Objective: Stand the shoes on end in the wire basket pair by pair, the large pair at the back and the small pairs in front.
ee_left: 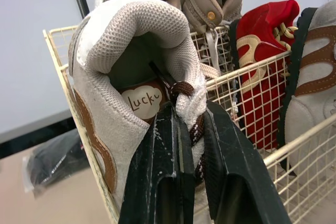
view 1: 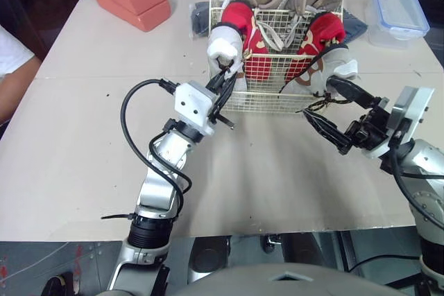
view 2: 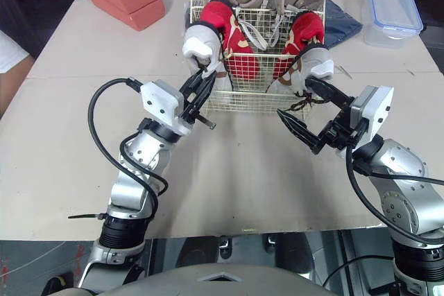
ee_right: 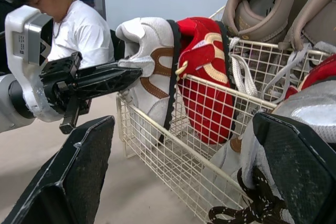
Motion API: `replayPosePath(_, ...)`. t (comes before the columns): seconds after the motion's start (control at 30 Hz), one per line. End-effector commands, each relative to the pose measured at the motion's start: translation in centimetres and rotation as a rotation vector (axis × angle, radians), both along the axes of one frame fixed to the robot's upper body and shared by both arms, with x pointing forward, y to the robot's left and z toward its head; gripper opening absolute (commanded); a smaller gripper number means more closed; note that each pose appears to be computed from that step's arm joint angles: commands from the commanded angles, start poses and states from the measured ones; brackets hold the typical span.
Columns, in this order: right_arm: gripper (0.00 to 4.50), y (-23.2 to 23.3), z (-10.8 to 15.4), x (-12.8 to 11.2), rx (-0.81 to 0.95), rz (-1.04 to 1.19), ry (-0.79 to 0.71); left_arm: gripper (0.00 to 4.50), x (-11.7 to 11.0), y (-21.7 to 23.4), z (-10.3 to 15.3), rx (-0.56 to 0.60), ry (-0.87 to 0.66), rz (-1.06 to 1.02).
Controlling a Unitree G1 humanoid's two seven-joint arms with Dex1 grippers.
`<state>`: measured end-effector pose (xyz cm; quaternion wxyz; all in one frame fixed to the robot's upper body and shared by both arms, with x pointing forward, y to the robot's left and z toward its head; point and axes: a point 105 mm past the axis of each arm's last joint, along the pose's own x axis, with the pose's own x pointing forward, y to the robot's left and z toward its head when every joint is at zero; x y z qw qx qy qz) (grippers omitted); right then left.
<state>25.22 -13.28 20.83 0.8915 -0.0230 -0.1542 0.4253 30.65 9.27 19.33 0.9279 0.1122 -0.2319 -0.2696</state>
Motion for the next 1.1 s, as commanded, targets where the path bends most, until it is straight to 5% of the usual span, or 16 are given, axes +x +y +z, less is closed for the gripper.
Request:
replayPosePath(0.03,4.18,0.0,1.2,-0.6,-0.007,-0.003,-0.065,1.05,0.7,0.8,-2.3,-0.002,0.139,0.038)
replayPosePath(0.1,4.18,0.0,1.2,-0.6,-0.007,-0.005,-0.065,1.52,0.8,1.1,-2.3,-0.013,0.168,0.044)
replayPosePath(0.27,4.18,-0.2,1.0,-0.6,-0.007,-0.01,-0.064,3.96,0.5,1.6,-1.7,-0.046,0.17,0.043)
replayPosePath(0.37,4.18,-0.4,0.9,-0.6,-0.007,-0.014,-0.06,4.4,-0.2,1.9,-1.2,-0.055,0.16,0.023)
replayPosePath(0.73,4.18,-2.0,-0.9,-1.1,-0.059,-0.024,-0.022,4.4,-3.8,4.1,-0.4,-0.017,0.215,-0.05)
replayPosePath(1.0,4.18,-5.5,-6.0,-1.6,-0.18,-0.05,0.13,4.4,-4.6,9.5,-5.8,0.162,0.468,0.104)
replayPosePath(1.1,4.18,-6.3,-7.4,-1.6,-0.239,-0.038,0.156,4.4,-5.4,10.3,-6.9,0.145,0.494,0.055)
